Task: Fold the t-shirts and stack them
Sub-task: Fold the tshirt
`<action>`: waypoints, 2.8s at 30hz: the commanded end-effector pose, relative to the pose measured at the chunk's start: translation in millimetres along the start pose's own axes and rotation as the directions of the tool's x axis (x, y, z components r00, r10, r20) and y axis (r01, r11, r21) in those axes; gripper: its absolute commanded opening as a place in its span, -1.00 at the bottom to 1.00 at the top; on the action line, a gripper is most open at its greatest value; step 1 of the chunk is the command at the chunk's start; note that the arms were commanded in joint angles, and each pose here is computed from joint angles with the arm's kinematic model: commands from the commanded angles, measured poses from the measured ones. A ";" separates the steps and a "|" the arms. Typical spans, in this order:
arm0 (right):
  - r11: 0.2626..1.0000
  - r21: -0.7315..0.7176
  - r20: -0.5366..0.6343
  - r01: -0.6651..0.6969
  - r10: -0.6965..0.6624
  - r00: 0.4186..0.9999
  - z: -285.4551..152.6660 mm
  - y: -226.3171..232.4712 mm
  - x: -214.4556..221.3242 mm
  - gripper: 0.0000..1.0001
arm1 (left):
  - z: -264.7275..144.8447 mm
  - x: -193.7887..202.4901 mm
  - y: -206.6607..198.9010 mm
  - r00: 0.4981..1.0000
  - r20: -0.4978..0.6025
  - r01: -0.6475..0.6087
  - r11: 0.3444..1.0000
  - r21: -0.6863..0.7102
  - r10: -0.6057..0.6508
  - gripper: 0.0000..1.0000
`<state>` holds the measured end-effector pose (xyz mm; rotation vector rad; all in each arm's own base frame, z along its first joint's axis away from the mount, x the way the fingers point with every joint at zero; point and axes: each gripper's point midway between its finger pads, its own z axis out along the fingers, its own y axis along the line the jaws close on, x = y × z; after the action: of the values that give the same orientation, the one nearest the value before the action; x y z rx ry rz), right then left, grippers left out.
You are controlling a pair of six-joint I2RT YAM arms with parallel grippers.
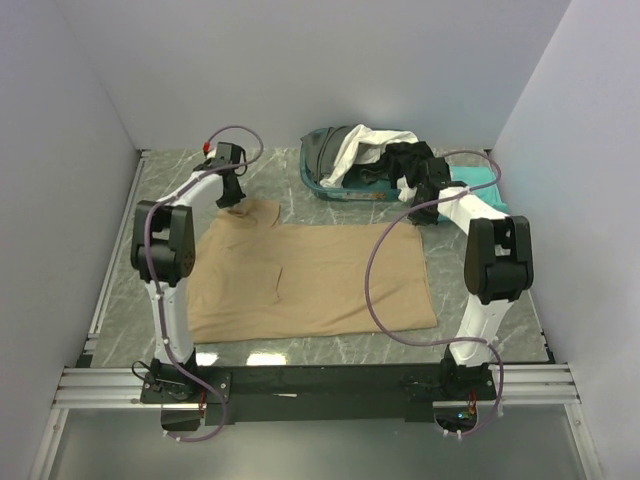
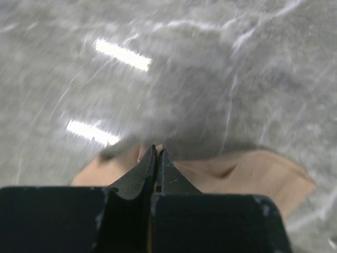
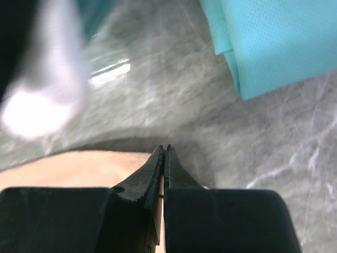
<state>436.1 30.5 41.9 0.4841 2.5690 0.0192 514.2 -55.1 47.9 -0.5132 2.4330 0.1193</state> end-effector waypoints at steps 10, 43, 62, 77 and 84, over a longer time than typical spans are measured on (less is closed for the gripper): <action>0.992 -0.122 0.123 0.014 0.001 0.992 -56.8 17.5 1.5 -1.00 | -98.5 10.4 10.5 0.985 0.133 0.105 0.994 0.026 -0.108 -0.99; 0.999 -0.027 0.152 -0.033 0.037 0.988 -107.2 -19.5 22.9 -1.00 | -224.9 105.2 105.7 0.888 0.143 0.441 0.897 -0.004 -0.436 -0.99; 0.999 0.020 0.164 -0.029 0.025 0.986 -115.3 -36.3 34.3 -1.00 | -263.2 128.0 127.9 0.882 0.093 0.459 0.886 0.059 -0.463 -0.99; 0.981 0.166 0.160 -0.096 0.069 0.985 -110.5 -72.1 61.9 -0.04 | -267.8 179.2 128.6 0.837 -0.066 0.547 0.828 0.123 -0.543 0.34; 0.998 -0.025 0.197 -0.052 0.056 0.979 -132.3 -39.8 46.7 0.54 | -277.4 142.8 115.6 0.835 0.024 0.528 0.813 0.244 -0.549 0.99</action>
<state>306.2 6.1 101.3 0.5852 2.4350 -0.1044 186.8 -48.4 153.5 -1.0961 2.1464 -0.3116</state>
